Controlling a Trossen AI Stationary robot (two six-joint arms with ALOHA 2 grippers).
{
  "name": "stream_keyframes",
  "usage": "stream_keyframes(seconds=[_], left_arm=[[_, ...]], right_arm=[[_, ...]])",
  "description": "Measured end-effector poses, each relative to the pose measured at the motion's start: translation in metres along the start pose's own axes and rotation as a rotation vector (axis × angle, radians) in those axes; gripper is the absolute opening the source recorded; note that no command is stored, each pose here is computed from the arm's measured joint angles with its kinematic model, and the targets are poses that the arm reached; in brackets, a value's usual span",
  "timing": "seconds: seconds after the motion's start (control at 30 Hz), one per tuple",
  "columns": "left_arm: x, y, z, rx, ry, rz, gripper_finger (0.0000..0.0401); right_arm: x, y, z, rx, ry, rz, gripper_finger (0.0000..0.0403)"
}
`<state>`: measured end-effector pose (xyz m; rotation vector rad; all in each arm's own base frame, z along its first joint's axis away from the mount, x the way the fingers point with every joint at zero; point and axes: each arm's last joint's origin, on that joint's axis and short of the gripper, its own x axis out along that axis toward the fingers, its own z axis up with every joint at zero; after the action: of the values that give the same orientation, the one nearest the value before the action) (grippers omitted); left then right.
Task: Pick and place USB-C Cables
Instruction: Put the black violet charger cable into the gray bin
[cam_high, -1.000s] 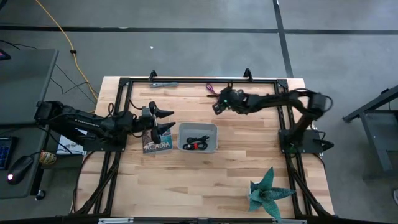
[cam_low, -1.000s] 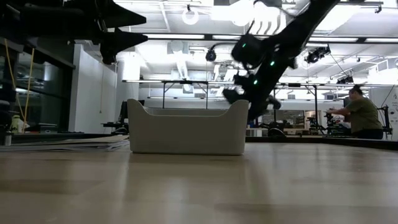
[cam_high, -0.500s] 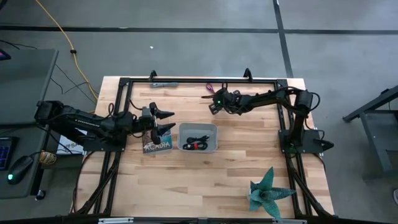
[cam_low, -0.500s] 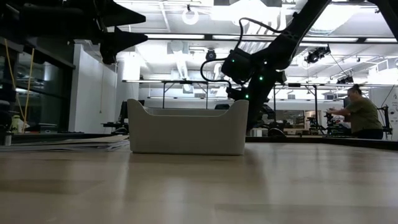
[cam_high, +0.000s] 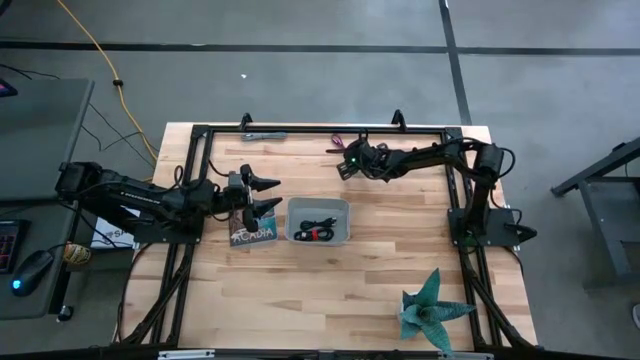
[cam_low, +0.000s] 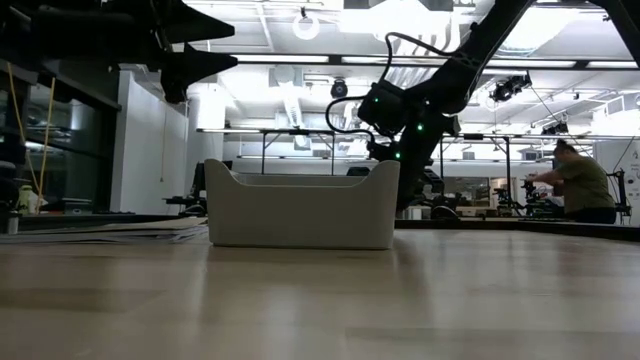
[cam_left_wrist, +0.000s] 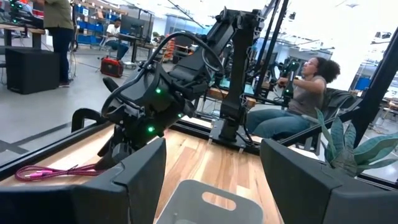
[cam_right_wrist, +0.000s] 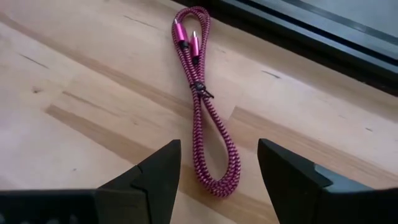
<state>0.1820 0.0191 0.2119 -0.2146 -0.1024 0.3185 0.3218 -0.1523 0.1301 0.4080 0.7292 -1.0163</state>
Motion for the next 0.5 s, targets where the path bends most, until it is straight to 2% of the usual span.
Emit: stream_keyframes(seconds=[0.2, 0.5], left_arm=[[0.0000, 0.0000, 0.0000, 0.000, 0.000, 0.000, 0.0240], [0.0000, 0.0000, 0.0000, 0.000, 0.000, -0.001, 0.0240]], right_arm=[[0.0000, 0.0010, -0.0005, -0.004, 0.018, 0.033, 0.0206], [0.0021, -0.0035, 0.0015, 0.004, 0.013, 0.011, 0.0206]])
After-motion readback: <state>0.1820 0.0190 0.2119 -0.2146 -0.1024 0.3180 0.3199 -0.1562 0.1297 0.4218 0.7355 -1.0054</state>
